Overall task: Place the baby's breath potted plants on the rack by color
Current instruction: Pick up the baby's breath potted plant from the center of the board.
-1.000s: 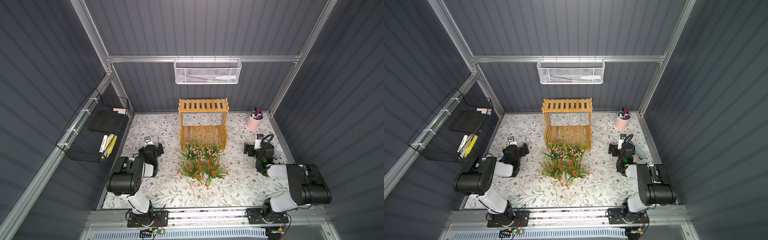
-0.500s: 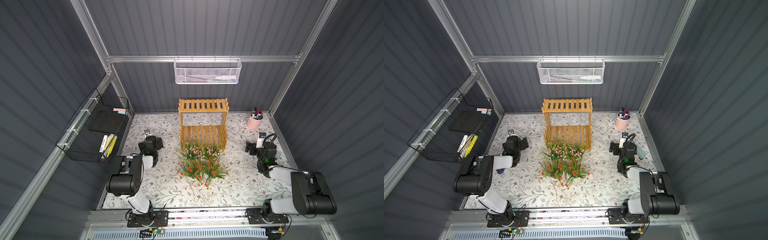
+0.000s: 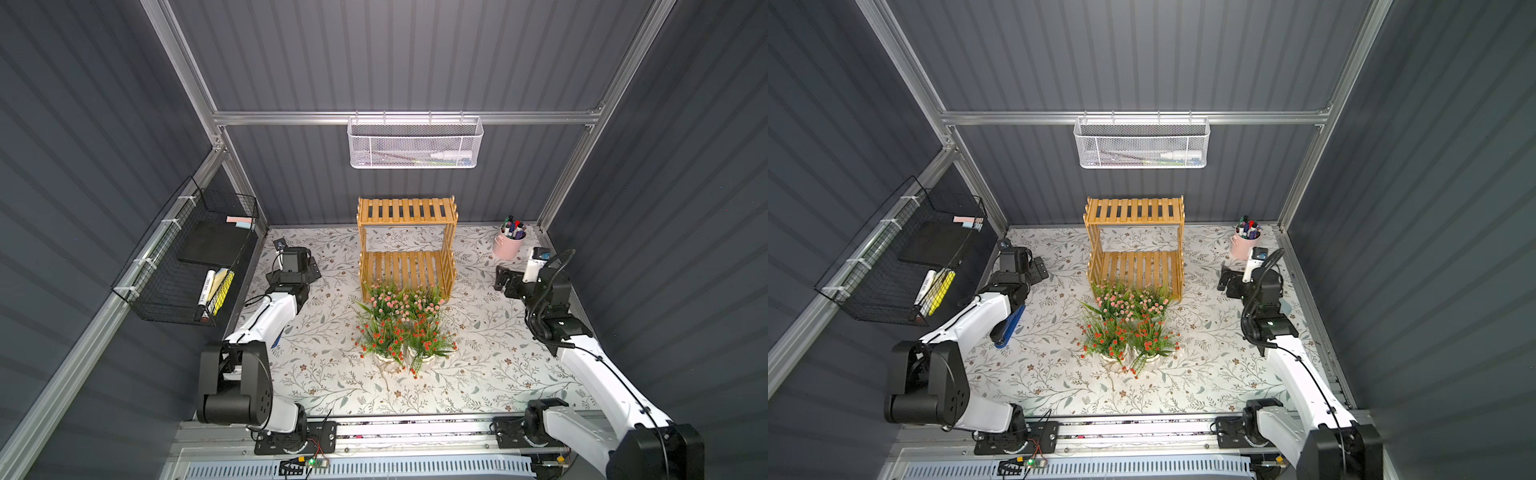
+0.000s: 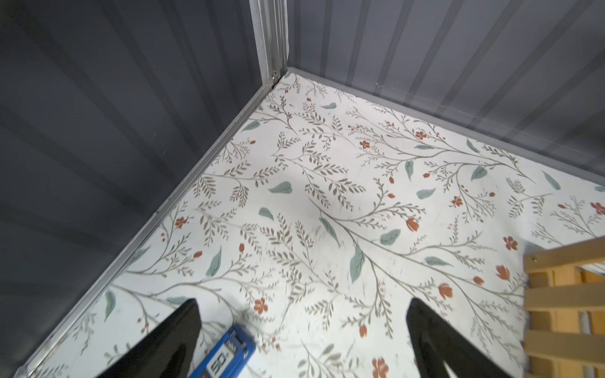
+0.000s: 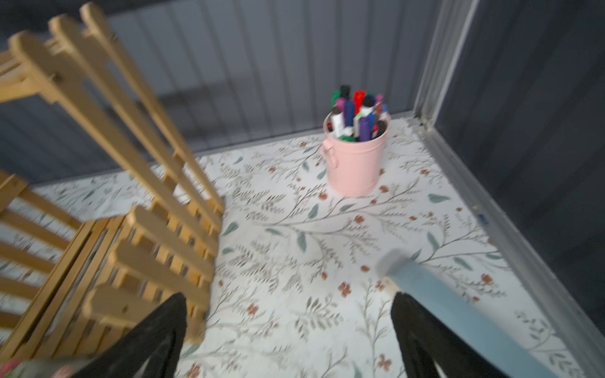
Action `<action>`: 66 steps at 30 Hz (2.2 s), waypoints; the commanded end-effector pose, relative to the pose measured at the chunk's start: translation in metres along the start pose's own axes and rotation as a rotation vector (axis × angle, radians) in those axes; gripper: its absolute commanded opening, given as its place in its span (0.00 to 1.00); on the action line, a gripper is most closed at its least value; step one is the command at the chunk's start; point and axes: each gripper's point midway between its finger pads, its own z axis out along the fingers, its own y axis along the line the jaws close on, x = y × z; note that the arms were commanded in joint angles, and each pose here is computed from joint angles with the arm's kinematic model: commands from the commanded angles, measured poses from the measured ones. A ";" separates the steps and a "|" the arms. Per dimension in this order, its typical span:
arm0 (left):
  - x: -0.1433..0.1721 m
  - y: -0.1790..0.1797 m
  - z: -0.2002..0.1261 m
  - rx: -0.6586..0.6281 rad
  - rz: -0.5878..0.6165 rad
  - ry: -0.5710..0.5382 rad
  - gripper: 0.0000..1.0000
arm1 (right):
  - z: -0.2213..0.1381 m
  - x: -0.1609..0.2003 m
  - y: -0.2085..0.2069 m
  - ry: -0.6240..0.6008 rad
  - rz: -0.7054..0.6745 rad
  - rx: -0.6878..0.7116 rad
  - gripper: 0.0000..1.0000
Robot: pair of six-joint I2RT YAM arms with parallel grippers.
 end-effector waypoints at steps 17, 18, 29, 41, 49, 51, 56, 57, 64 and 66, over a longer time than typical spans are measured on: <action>0.032 -0.059 -0.118 0.373 0.064 0.121 0.99 | -0.151 0.124 0.133 0.436 -0.338 -0.320 0.97; 0.031 -0.058 -0.119 0.375 0.064 0.117 0.99 | -0.155 0.128 0.136 0.444 -0.356 -0.325 0.98; 0.059 -0.085 -0.143 0.614 0.118 0.215 0.99 | -0.177 0.204 0.157 0.552 -0.377 -0.461 0.99; 0.073 -0.077 -0.160 0.652 0.077 0.239 0.99 | -0.151 0.216 0.189 0.370 -0.431 -0.544 0.99; 0.068 -0.077 -0.156 0.625 0.077 0.234 0.99 | -0.128 0.220 0.194 0.319 -0.425 -0.557 0.99; 0.066 -0.076 -0.154 0.615 0.082 0.233 0.99 | -0.123 0.222 0.196 0.315 -0.449 -0.557 0.99; 0.063 -0.077 -0.153 0.607 0.082 0.228 0.99 | -0.110 0.224 0.199 0.292 -0.476 -0.558 0.99; 0.063 -0.077 -0.153 0.607 0.081 0.226 0.99 | -0.108 0.223 0.199 0.283 -0.473 -0.560 0.99; 0.062 -0.075 -0.153 0.591 0.094 0.233 0.99 | -0.090 0.218 0.201 0.264 -0.470 -0.584 0.99; 0.061 -0.074 -0.153 0.584 0.100 0.235 0.99 | -0.085 0.221 0.205 0.267 -0.502 -0.583 0.99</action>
